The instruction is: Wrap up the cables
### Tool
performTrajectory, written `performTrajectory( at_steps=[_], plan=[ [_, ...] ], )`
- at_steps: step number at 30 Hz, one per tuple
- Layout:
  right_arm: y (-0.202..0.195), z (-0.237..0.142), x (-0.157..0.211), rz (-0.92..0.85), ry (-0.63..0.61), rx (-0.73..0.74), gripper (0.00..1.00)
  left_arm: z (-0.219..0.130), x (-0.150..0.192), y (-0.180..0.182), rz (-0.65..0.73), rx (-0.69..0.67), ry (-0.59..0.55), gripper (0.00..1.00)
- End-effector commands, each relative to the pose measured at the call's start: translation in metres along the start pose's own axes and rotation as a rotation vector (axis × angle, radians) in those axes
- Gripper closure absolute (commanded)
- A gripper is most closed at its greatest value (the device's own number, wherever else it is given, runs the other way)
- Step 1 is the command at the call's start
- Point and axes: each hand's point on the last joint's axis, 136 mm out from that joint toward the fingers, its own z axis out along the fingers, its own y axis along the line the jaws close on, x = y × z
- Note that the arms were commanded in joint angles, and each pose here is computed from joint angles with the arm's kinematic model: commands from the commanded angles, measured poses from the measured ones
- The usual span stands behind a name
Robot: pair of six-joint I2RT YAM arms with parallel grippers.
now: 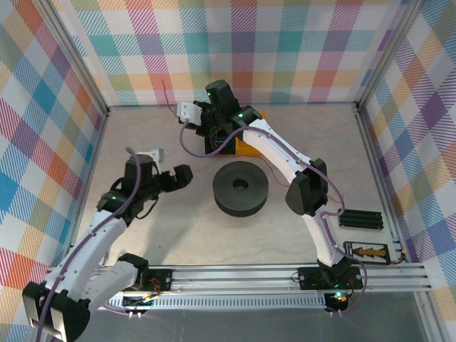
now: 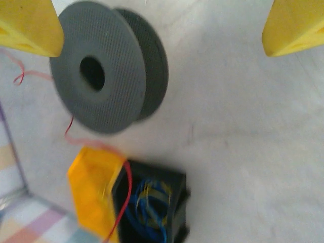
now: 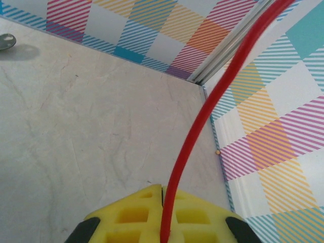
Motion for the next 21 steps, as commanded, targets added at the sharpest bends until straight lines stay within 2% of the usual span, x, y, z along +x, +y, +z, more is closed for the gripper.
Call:
performTrajectory(
  at_steps=[1, 8, 16, 21],
  plan=[
    [-0.012, -0.017, -0.017, -0.063, -0.027, 0.031, 1.0, 0.013, 0.008, -0.012, -0.037, 0.037, 0.008, 0.0],
    [-0.012, -0.019, -0.02, -0.047, -0.027, 0.033, 1.0, 0.07, 0.045, -0.042, -0.024, 0.141, 0.105, 0.0],
    [-0.009, -0.022, -0.008, -0.027, 0.031, 0.038, 1.0, 0.122, 0.067, -0.086, -0.04, 0.354, 0.197, 0.0],
    [-0.012, -0.022, -0.005, -0.02, 0.044, 0.052, 1.0, 0.15, 0.073, -0.095, -0.077, 0.389, 0.217, 0.01]
  ],
)
